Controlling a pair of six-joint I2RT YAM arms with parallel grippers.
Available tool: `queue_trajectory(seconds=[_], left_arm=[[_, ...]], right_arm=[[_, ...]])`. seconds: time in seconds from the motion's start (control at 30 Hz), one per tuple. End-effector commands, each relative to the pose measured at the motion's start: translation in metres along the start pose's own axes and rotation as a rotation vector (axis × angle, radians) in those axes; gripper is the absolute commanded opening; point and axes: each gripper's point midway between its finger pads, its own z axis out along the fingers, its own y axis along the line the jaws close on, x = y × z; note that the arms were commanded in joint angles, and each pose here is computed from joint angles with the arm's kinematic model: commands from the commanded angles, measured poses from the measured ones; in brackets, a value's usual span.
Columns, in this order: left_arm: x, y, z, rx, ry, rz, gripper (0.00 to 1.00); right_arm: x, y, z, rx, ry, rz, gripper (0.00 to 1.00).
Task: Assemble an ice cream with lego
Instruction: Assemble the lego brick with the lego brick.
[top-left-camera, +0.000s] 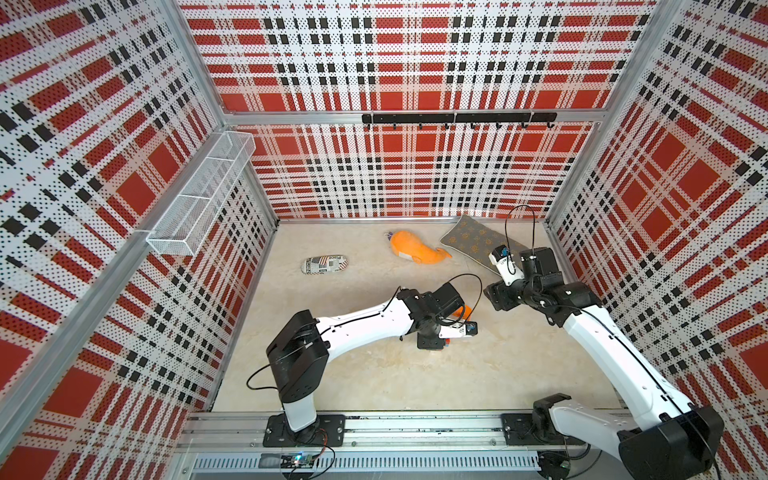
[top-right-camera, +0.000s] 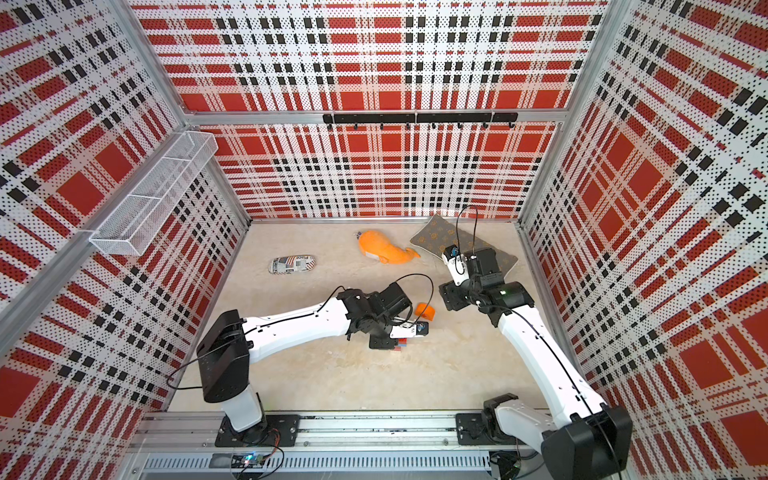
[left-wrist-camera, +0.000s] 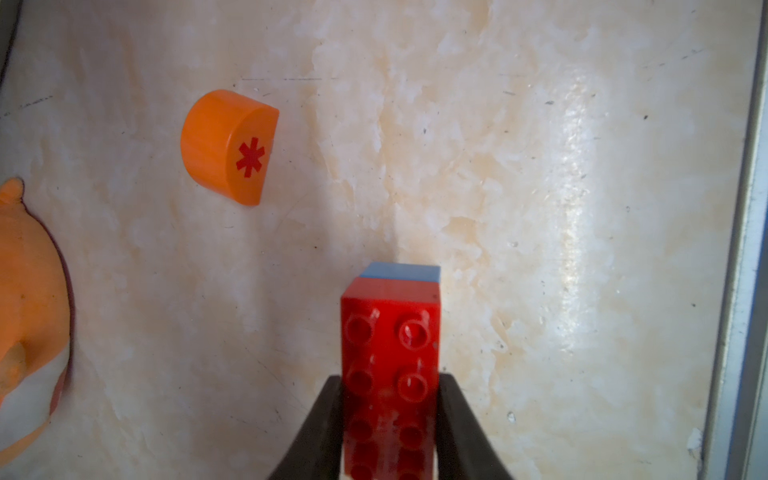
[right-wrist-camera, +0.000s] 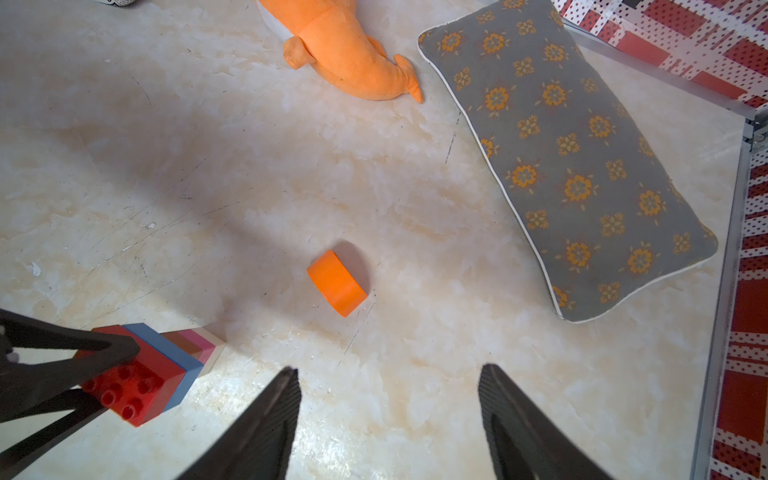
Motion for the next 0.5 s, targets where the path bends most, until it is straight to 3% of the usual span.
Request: queue_trajectory(seconds=[0.0,0.17,0.2,0.27,0.37,0.4,0.47], left_arm=[[0.022,-0.007,0.012,0.033,0.122,0.000,0.20],[0.009,0.001,0.000,-0.002,0.089,0.011,0.23],[0.008,0.003,-0.002,-0.007,0.083,0.013,0.27],[0.005,0.004,-0.005,-0.010,0.074,0.015,0.45],[0.004,0.004,-0.008,-0.014,0.068,0.019,0.47],[0.004,0.003,-0.008,-0.012,0.067,0.019,0.55],[0.004,0.003,-0.008,-0.013,0.068,0.020,0.56]], right_arm=[[-0.004,-0.003,-0.002,0.006,-0.019,0.006,0.73],[-0.003,-0.003,-0.001,0.006,-0.016,0.004,0.73],[-0.003,-0.003,-0.001,0.005,-0.017,0.002,0.73],[-0.003,-0.003,-0.001,0.005,-0.016,0.004,0.73],[-0.003,-0.003,-0.001,0.005,-0.016,0.004,0.73],[-0.003,-0.003,-0.001,0.006,-0.016,0.004,0.73],[-0.003,-0.003,-0.001,0.006,-0.017,0.004,0.73]])
